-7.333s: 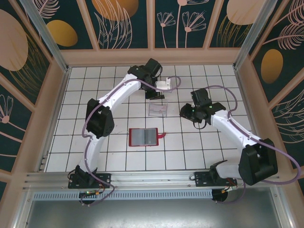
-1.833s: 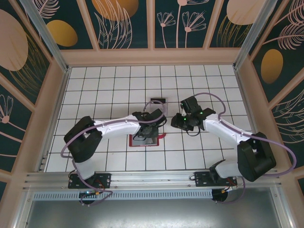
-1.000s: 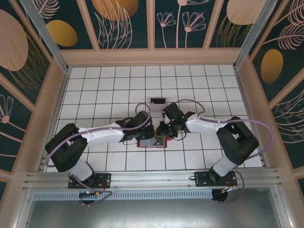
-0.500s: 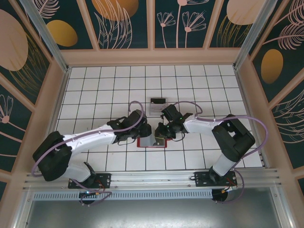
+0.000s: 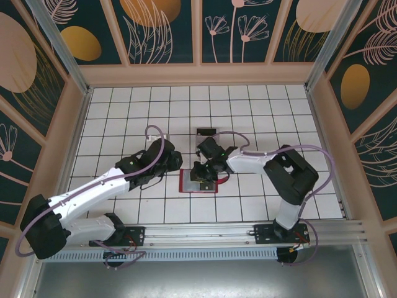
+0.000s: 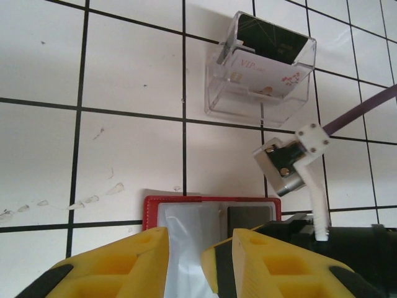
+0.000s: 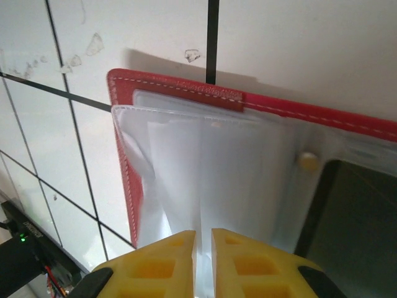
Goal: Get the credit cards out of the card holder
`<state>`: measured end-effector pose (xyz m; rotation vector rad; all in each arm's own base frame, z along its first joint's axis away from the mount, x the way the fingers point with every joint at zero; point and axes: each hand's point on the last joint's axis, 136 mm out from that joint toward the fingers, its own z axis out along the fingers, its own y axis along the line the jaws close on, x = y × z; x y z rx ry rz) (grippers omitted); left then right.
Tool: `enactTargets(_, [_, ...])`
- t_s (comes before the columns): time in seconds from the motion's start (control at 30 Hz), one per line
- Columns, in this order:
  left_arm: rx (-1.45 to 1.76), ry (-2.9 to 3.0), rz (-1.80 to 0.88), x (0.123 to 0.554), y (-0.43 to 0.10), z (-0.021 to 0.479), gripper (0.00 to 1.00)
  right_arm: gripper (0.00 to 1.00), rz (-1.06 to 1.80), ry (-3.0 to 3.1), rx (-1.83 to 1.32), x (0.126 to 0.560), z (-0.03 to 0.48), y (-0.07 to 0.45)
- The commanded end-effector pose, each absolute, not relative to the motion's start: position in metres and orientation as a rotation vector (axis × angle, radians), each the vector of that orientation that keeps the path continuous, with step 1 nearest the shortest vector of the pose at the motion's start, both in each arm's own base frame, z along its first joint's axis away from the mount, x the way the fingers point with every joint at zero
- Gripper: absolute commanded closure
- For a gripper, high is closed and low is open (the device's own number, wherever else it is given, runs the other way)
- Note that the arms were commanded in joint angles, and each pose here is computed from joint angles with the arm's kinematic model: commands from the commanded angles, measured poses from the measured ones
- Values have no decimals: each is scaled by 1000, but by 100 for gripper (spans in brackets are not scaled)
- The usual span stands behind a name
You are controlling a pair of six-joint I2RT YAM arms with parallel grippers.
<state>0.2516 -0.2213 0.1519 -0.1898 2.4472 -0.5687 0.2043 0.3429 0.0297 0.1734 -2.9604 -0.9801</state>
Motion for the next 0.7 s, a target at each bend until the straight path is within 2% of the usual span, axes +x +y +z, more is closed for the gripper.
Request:
enactTargets(0.0, [-195,2474,-492,247,-208,141,66,85,-1002,-2939,194,203,30,359])
enactTargets(0.27, [-208,2477,-509,245,-207,137,66,86,-941,-2926,199,198,10,362])
enactTargets(0.5, [-224,2457,-508,246,-204,143,66,86,-1047,-2947,234,208,45,378])
enactTargets(0.67, [-233,2442,-494,247,-201,149,66,86,-1102,-2916,259,209,50,388])
